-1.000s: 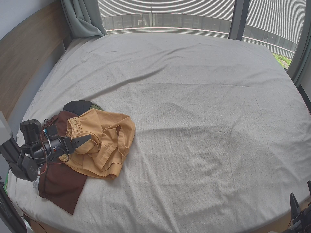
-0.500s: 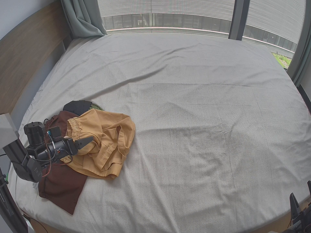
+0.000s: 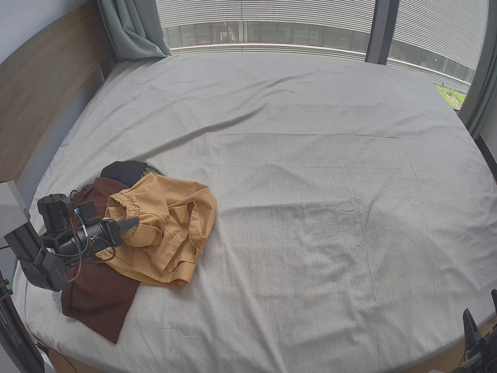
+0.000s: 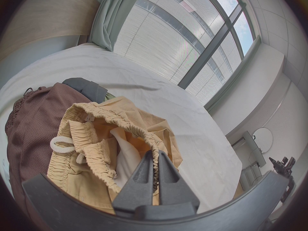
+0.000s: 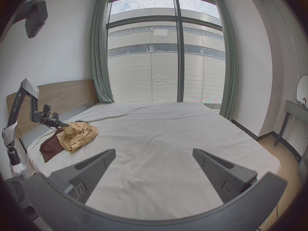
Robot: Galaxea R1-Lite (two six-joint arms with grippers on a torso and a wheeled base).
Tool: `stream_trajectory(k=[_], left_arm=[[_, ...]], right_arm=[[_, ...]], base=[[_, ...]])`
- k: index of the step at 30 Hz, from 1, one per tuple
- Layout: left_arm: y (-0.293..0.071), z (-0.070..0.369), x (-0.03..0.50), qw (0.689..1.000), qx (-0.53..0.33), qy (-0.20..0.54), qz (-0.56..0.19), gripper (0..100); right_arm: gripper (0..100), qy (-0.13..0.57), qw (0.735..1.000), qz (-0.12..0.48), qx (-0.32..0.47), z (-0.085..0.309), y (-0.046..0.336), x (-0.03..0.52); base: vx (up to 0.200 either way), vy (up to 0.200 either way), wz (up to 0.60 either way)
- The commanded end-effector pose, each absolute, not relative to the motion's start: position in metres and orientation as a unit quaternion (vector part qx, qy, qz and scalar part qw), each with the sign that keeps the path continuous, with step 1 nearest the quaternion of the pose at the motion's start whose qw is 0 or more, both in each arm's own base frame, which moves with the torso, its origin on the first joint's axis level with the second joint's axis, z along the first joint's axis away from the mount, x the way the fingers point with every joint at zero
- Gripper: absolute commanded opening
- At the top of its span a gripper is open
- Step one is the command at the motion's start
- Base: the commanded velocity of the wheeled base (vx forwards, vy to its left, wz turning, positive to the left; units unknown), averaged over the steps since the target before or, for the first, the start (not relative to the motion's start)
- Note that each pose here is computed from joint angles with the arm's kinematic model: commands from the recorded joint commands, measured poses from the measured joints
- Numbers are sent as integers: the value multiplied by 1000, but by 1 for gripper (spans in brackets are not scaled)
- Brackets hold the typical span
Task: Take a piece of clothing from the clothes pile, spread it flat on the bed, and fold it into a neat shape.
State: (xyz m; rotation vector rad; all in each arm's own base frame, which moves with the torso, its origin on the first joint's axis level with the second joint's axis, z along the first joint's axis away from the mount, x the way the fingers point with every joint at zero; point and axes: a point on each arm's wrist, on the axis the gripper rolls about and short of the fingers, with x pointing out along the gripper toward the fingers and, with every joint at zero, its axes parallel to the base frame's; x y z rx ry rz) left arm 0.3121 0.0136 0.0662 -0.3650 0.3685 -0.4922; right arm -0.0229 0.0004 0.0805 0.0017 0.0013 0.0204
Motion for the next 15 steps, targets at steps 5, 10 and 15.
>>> stream_trajectory(k=[5,10,15], left_arm=[[12,97,297,938,-197,148,-244,0],[10,110,283,937,-206,137,-247,0],[6,118,273,931,-223,135,-255,0]], right_arm=[[100,2,1000,10,1,75,0,-23],[100,2,1000,10,0,75,0,-23],[100,2,1000,11,0,75,0,-23]], base=[[0,0,0],[0,0,0],[0,0,0]])
